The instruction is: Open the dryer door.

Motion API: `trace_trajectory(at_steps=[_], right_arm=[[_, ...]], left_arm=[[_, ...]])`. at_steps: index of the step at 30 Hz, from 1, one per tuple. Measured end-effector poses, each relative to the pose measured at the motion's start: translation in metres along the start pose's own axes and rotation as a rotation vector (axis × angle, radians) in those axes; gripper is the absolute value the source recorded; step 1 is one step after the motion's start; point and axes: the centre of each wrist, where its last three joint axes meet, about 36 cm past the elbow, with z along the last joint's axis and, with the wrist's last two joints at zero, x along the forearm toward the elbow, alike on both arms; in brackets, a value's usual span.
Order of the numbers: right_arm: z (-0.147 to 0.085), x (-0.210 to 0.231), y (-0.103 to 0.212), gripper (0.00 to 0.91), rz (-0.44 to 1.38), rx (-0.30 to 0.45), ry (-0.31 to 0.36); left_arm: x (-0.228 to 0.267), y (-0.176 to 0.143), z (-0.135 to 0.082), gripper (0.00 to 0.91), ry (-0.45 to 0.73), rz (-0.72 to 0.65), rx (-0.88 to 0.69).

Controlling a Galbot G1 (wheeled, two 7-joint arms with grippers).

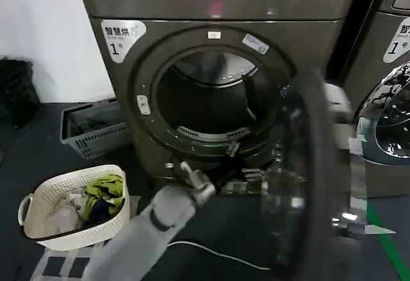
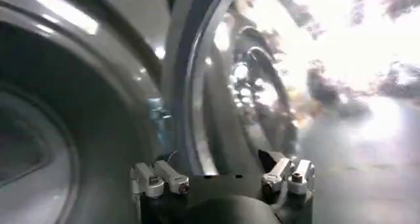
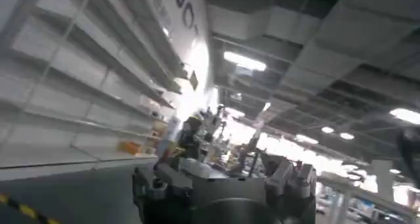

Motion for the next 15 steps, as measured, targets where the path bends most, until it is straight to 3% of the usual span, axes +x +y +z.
trace_trajectory(at_steps=[15], right_arm=[[-0.002, 0.013, -0.011, 0.907, 0.032, 0.009, -0.022]], left_arm=[[-0.094, -0.033, -0.004, 0.907, -0.018, 0.186, -0.021]])
